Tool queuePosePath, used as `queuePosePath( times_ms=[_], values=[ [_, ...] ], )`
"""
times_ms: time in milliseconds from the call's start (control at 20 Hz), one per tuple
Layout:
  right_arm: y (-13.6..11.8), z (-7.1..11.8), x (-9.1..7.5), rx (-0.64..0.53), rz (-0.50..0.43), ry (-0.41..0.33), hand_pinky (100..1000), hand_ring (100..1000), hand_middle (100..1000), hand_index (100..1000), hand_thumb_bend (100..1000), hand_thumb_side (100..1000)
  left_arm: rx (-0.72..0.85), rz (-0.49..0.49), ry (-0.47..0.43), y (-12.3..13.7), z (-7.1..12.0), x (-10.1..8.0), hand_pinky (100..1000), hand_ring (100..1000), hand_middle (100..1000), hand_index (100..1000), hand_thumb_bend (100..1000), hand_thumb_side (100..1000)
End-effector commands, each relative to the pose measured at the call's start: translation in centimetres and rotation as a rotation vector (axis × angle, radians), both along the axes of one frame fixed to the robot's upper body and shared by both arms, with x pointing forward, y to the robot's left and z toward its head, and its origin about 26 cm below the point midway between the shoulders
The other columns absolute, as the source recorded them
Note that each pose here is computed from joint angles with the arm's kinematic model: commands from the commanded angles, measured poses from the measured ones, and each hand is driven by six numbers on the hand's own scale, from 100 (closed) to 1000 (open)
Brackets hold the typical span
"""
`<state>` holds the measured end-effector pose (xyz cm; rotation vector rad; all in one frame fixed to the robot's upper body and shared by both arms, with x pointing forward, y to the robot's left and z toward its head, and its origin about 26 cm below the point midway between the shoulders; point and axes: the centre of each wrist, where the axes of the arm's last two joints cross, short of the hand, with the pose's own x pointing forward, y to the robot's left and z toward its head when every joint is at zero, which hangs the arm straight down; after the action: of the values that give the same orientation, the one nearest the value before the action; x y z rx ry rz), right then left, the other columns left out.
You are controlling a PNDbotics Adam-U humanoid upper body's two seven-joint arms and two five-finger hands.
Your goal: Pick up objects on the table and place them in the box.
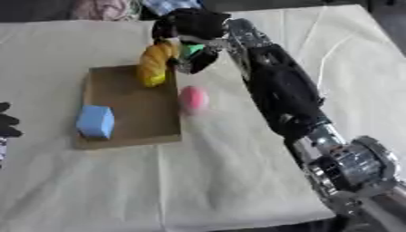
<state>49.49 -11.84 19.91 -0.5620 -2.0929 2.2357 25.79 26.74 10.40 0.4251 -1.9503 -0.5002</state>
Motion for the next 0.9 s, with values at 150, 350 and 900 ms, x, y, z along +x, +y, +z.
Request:
queuePosePath(
  times_ms=[150, 350, 900],
  values=[
    [3.3, 0.6, -1.1, -0.084, 0.073, 0.011, 877, 853, 805, 537, 100, 263, 0.001, -0.007, -0.021, 0.0, 0.7, 0.0, 722, 565, 591, 821, 100, 656],
    [4.3, -0.4, -1.5, -0.171, 0.081, 0.064, 896, 880, 844, 844, 100, 285, 0.0, -0.007, -0.018, -0.1, 0.6, 0.0, 723, 565, 591, 821, 100, 659],
    [5.1, 2.8, -2.5, -0.278, 0.119, 0.053, 924, 941, 941, 1000, 100, 437, 0.005, -0.011, -0.015, -0.1, 0.7, 0.0, 725, 566, 592, 822, 100, 661]
  ],
)
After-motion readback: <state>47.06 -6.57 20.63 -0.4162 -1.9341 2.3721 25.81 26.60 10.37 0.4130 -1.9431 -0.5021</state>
